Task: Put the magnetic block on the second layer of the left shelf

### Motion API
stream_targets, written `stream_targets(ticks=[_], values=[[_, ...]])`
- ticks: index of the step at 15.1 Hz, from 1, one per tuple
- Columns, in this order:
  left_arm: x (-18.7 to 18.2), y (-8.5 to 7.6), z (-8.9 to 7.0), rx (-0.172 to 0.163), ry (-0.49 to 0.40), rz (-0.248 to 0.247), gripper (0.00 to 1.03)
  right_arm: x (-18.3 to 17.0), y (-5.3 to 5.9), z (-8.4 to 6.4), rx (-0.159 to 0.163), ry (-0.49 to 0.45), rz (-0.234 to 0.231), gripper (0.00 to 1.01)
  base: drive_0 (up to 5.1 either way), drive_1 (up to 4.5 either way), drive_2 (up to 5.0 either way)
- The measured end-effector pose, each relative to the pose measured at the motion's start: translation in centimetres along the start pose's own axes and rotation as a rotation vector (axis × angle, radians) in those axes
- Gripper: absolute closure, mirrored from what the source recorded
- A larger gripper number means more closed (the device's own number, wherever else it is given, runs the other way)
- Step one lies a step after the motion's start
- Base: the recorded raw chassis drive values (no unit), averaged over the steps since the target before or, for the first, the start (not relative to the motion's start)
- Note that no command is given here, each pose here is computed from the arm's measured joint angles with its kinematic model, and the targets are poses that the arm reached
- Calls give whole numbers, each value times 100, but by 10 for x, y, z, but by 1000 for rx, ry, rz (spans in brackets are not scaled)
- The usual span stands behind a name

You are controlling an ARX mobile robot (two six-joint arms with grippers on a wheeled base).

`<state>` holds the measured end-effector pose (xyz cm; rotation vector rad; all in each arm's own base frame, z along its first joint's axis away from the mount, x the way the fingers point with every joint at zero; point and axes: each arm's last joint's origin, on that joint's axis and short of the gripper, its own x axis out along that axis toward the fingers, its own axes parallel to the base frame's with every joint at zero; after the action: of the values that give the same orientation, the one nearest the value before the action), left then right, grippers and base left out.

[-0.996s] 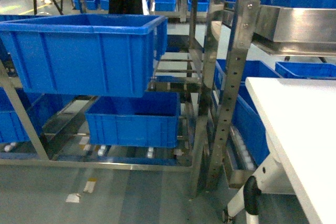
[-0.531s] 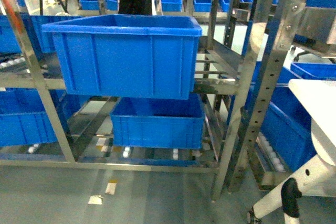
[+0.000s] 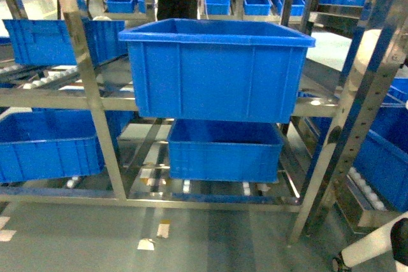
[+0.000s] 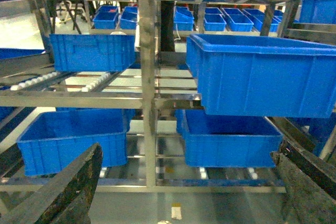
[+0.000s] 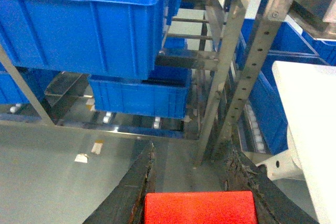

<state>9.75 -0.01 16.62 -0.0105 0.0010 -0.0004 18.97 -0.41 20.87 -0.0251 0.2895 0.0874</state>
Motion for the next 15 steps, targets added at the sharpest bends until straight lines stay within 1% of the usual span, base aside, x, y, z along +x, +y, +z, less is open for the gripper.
stream_targets(ticks=[7, 9, 10, 12, 15], values=[[0, 0, 0, 0, 1, 0, 5, 0, 0, 0, 0, 0, 0, 67, -496, 249, 249], [0, 0, 0, 0, 4, 5, 5, 0, 0, 1, -2, -11, 10, 67, -496, 249, 249], [0, 0, 0, 0, -2, 3, 5, 0, 0, 0, 1, 4, 2, 67, -496, 249, 249], [0, 0, 0, 0, 1, 0, 5, -1, 0, 1, -2, -8, 4, 67, -496, 249, 249], [0, 0, 0, 0, 0, 1, 5, 0, 0, 0, -1, -2, 3, 67, 2, 436, -431]])
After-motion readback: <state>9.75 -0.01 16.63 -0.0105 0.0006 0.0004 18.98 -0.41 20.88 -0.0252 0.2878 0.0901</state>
